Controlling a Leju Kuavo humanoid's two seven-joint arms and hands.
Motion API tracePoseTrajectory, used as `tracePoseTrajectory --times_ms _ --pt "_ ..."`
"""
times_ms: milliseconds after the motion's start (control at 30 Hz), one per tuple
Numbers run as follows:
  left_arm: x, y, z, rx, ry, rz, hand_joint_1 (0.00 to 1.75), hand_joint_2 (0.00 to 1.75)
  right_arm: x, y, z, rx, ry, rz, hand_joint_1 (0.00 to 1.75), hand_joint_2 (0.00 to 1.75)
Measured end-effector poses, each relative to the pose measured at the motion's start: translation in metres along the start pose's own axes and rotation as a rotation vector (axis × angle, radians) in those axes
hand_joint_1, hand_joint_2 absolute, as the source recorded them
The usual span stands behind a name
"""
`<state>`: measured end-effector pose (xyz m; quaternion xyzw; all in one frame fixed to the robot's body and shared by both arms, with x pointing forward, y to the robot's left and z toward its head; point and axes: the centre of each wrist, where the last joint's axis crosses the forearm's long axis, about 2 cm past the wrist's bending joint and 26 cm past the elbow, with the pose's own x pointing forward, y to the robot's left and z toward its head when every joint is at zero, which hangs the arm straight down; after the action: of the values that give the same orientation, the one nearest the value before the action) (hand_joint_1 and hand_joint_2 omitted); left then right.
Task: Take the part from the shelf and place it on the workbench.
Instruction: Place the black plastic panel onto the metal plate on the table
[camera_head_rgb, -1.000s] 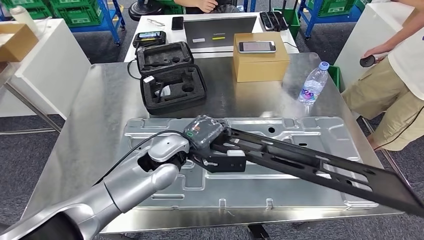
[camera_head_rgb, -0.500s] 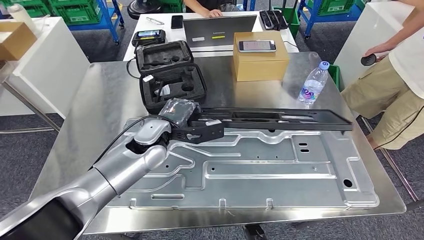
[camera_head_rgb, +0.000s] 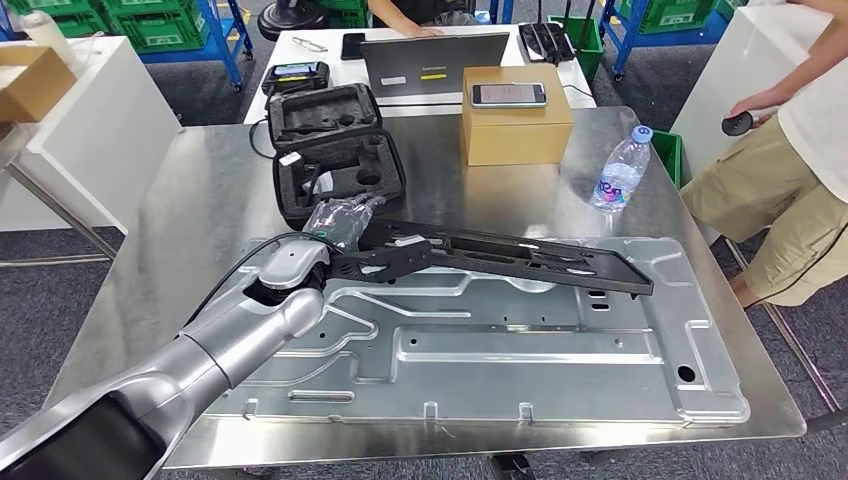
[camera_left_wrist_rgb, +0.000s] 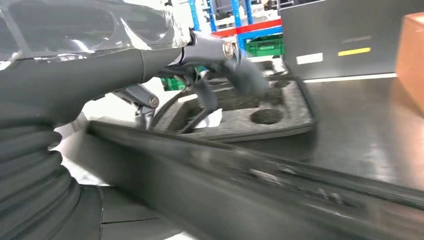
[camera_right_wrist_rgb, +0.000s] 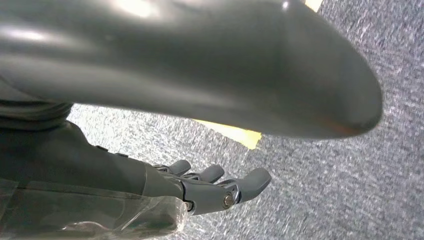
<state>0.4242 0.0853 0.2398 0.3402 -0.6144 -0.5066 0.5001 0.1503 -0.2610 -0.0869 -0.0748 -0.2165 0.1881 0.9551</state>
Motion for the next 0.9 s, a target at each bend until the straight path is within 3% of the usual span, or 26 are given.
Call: tracePoseTrajectory --times_ms 67,467,900 --pt "-0.001 0.000 0.000 0.002 -0.003 0.005 0.00 0.00 0.001 0.000 0.000 -0.001 -0.002 0.003 0.00 0.00" --pt "-0.004 -0.001 0.000 -0.009 -0.029 0.031 0.00 0.00 0.002 0.001 0.000 0.001 -0.005 0.008 0.00 0.00" --pt "0.000 -0.016 0.010 -0.038 -0.203 0.316 0.00 0.00 -0.004 0.000 0.000 0.000 0.004 0.011 0.00 0.00"
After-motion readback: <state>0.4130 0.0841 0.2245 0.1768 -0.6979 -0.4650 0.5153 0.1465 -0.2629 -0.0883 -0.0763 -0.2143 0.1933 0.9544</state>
